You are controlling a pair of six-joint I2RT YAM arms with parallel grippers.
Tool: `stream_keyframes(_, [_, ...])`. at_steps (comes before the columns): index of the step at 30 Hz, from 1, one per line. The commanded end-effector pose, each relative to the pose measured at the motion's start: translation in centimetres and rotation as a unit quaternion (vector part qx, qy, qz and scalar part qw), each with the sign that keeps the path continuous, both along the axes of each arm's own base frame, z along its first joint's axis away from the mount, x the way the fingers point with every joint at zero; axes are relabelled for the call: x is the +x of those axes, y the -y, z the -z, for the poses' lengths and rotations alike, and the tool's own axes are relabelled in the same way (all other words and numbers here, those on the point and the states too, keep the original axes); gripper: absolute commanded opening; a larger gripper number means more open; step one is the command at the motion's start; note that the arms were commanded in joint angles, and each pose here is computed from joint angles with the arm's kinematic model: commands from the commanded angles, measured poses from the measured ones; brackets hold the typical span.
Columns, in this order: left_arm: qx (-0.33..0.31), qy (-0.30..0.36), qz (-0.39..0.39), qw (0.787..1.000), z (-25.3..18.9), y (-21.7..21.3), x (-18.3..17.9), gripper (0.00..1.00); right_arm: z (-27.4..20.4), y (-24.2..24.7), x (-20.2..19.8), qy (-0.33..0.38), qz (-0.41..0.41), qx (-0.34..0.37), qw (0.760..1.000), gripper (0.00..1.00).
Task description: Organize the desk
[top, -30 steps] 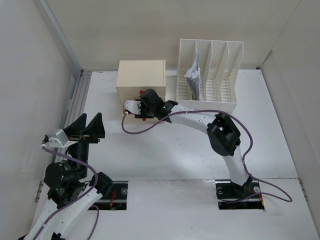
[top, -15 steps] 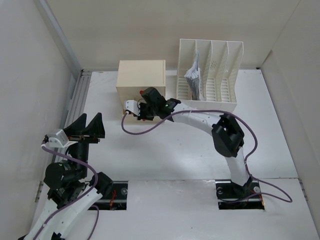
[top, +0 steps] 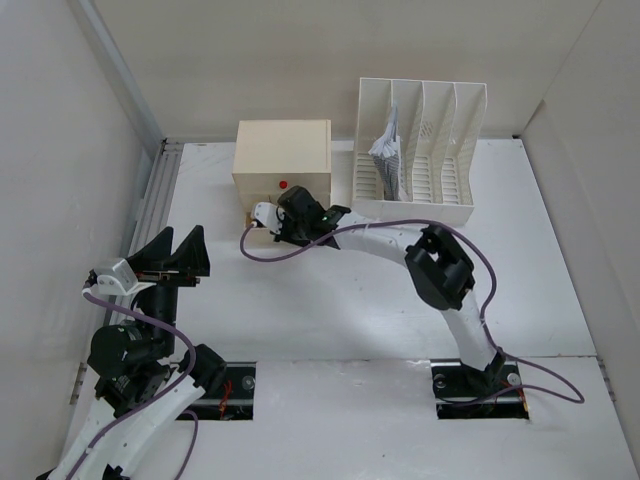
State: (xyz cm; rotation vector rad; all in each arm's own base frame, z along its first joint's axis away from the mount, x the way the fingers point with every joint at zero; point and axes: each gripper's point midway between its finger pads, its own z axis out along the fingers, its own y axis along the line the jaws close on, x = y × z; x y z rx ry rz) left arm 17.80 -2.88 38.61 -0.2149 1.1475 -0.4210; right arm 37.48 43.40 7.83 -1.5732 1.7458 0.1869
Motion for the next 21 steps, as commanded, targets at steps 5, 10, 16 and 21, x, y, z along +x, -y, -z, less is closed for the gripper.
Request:
stream_keyframes(5, [-0.007, 0.011, -0.01, 1.0, -0.3, -0.5, -0.1, 0.63, -4.1, 2.8, 7.3, 0.153, 0.189, 0.012, 0.97, 0.0])
stream_keyframes(10, [-0.007, 0.011, -0.01, 1.0, -0.3, -0.5, -0.1, 0.63, -4.7, 3.0, 8.5, 0.193, 0.205, 0.019, 0.959, 0.0])
stream_keyframes(16, [-0.007, 0.011, -0.01, 1.0, -0.3, -0.5, -0.1, 0.63, -4.5, 2.9, 7.8, 0.188, 0.182, 0.018, 0.965, 0.0])
stream_keyframes(21, [-0.007, 0.011, -0.01, 1.0, -0.3, -0.5, -0.1, 0.63, -7.0, 0.0, -3.8, 0.052, -0.147, 0.039, 0.987, 0.09])
